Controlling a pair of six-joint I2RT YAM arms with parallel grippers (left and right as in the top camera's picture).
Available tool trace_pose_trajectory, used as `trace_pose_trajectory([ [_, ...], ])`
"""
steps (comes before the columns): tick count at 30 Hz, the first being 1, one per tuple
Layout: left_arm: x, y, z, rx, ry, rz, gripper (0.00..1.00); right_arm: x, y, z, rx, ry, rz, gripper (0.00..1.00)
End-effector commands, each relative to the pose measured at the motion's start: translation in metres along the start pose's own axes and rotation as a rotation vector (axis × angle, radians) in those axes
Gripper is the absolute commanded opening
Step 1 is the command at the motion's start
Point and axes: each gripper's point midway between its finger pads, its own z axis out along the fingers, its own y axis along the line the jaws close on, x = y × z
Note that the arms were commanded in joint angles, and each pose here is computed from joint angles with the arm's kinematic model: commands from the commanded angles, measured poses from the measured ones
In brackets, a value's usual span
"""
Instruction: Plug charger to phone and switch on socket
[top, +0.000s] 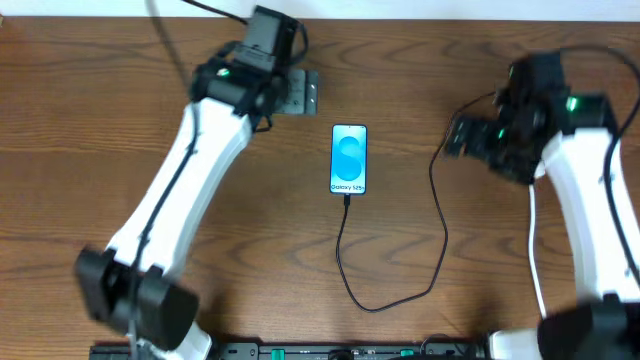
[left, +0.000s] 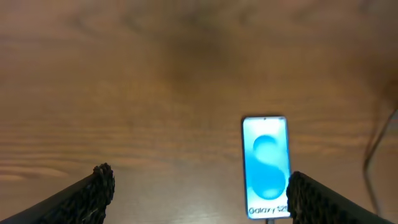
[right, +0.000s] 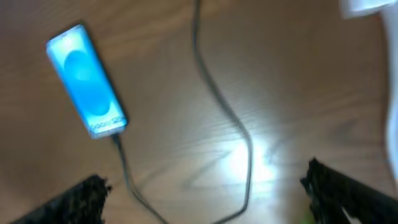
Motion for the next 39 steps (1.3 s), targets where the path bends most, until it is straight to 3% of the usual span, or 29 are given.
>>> trace_pose_trajectory([
  [1, -0.004, 0.011, -0.009, -0.047, -0.028, -0.002, 0.91, -0.055, -0.030, -0.003, 0.114, -0.091, 0.044, 0.99],
  [7, -0.003, 0.011, -0.010, -0.047, -0.027, -0.002, 0.91, -0.108, -0.095, 0.003, 0.207, -0.191, 0.280, 0.99],
  [16, -0.003, 0.011, -0.010, -0.048, -0.025, -0.002, 0.91, -0.146, -0.167, 0.041, 0.259, -0.225, 0.431, 0.99],
  [26, -0.003, 0.011, -0.010, -0.048, -0.025, -0.002, 0.91, -0.165, -0.192, 0.089, 0.295, -0.218, 0.456, 0.99],
  [39, -0.003, 0.011, -0.010, -0.048, -0.025, -0.002, 0.91, -0.158, -0.219, 0.116, 0.297, -0.162, 0.509, 0.99],
])
